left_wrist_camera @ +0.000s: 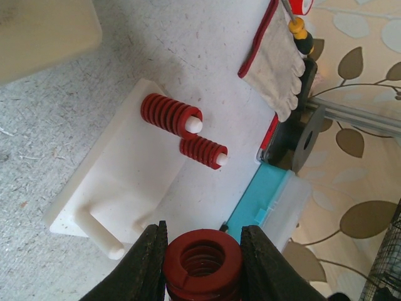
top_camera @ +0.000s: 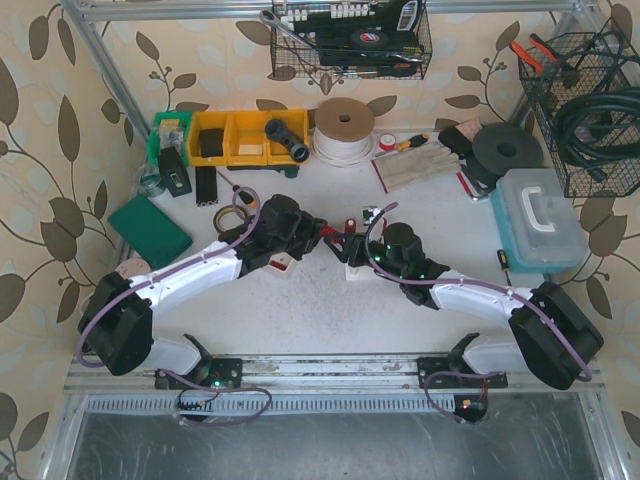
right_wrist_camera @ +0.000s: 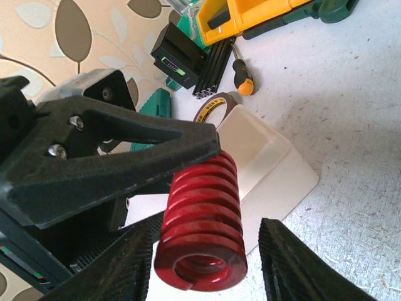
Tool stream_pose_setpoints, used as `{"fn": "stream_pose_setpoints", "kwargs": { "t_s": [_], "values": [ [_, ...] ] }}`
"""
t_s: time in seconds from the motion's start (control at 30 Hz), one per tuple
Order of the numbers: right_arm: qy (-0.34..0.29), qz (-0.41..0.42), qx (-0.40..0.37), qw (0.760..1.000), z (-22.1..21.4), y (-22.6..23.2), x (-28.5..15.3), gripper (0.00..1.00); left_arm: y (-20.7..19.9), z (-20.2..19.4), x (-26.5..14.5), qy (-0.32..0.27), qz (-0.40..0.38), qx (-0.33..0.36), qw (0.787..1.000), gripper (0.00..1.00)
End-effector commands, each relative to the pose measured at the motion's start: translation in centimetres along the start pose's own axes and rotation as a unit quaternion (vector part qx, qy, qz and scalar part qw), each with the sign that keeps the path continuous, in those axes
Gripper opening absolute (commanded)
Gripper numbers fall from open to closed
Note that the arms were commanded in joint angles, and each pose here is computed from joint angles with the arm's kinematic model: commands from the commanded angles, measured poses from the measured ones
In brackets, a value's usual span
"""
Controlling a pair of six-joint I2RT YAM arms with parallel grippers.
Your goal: Install the large spring
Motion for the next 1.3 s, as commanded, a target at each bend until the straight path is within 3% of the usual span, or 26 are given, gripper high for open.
{"fn": "stream_pose_setpoints", "kwargs": {
  "t_s": [0.0,0.27,0.53,0.87,1.27],
  "values": [
    [-0.006,-0.006,-0.007,1.0,0.3,0.0,-0.1,0.48,-2.9,-1.3,-0.9,0.013,-0.042,0.003,0.999,0.04],
    [-0.011,-0.011,-0.006,1.0,0.4,-0.2,-0.4,0.44,-2.7,-1.6,-0.9,0.015,-0.039,0.004,0.999,0.04],
    [-0.015,-0.015,-0.007,1.0,0.5,-0.3,-0.6,0.46,-1.8,-1.6,-0.4,0.017,-0.021,0.004,1.0,0.03],
    [-0.009,-0.012,-0.007,1.0,0.4,-0.2,-0.4,0.36,-1.9,-1.7,-0.1,0.018,-0.021,0.004,1.0,0.02],
    [-0.001,-0.021,-0.003,1.0,0.2,-0.5,-0.2,0.42,-2.3,-1.9,0.0,0.021,-0.024,0.003,0.999,0.02]
  ]
}}
Point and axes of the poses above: each gripper's point midway between its finger pads, its own x axis out along the fingers, its own y axis along the line the jaws close on, z = x × y, the point moved 3 cm from there along -x, back along the fingers, and after that the axes turned 10 degrees about -x, right-handed, at the moved point
